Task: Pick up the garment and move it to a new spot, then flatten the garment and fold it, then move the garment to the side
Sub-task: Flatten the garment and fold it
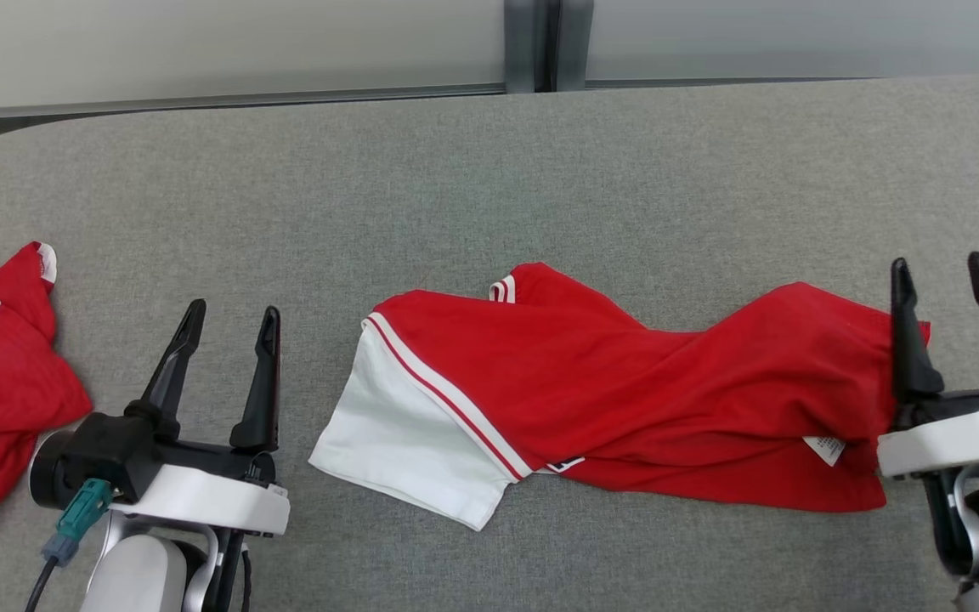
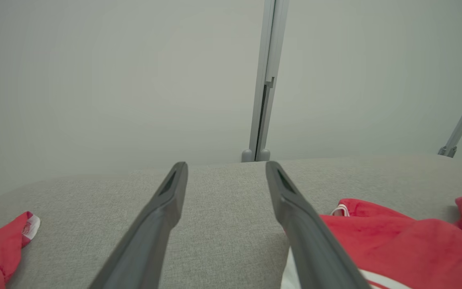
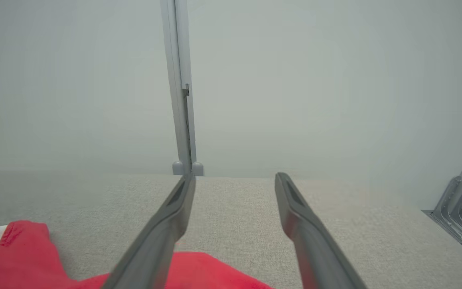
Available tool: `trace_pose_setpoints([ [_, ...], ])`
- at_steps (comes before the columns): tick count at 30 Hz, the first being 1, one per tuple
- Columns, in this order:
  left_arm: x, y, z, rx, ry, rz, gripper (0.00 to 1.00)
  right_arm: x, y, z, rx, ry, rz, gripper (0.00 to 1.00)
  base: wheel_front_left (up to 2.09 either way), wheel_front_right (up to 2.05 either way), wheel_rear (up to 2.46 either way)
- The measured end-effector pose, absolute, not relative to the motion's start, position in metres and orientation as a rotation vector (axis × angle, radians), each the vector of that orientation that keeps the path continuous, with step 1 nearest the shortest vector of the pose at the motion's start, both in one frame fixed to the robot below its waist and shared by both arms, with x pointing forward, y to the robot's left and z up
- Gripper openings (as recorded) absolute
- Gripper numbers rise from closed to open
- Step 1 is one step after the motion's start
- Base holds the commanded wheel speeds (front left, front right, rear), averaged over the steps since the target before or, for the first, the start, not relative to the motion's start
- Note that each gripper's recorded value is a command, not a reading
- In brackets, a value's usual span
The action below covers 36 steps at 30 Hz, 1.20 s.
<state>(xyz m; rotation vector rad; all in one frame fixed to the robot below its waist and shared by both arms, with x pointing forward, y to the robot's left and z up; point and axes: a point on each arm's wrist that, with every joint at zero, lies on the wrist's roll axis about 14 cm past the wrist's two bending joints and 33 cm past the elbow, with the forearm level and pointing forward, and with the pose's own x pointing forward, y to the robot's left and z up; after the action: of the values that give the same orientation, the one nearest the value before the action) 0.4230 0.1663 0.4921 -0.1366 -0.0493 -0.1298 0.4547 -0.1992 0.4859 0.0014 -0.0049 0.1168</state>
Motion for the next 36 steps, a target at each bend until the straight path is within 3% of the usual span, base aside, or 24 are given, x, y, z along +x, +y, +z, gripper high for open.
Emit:
trace_pose_setpoints([
  [8, 0.406, 0.166, 0.496, -0.134, -0.053, -0.124, 1.00, 0.415, -0.156, 0.506, 0.016, -0.033, 0.211, 1.00, 0.00, 0.00, 0.00],
  [15, 0.394, 0.166, 0.497, -0.129, -0.052, -0.129, 1.00, 0.385, -0.145, 0.506, 0.093, -0.002, 0.204, 1.00, 0.00, 0.00, 0.00],
  [36, 0.391, 0.168, 0.491, -0.124, -0.032, -0.126, 1.00, 0.381, -0.142, 0.503, 0.106, 0.027, 0.203, 1.00, 0.00, 0.00, 0.00],
])
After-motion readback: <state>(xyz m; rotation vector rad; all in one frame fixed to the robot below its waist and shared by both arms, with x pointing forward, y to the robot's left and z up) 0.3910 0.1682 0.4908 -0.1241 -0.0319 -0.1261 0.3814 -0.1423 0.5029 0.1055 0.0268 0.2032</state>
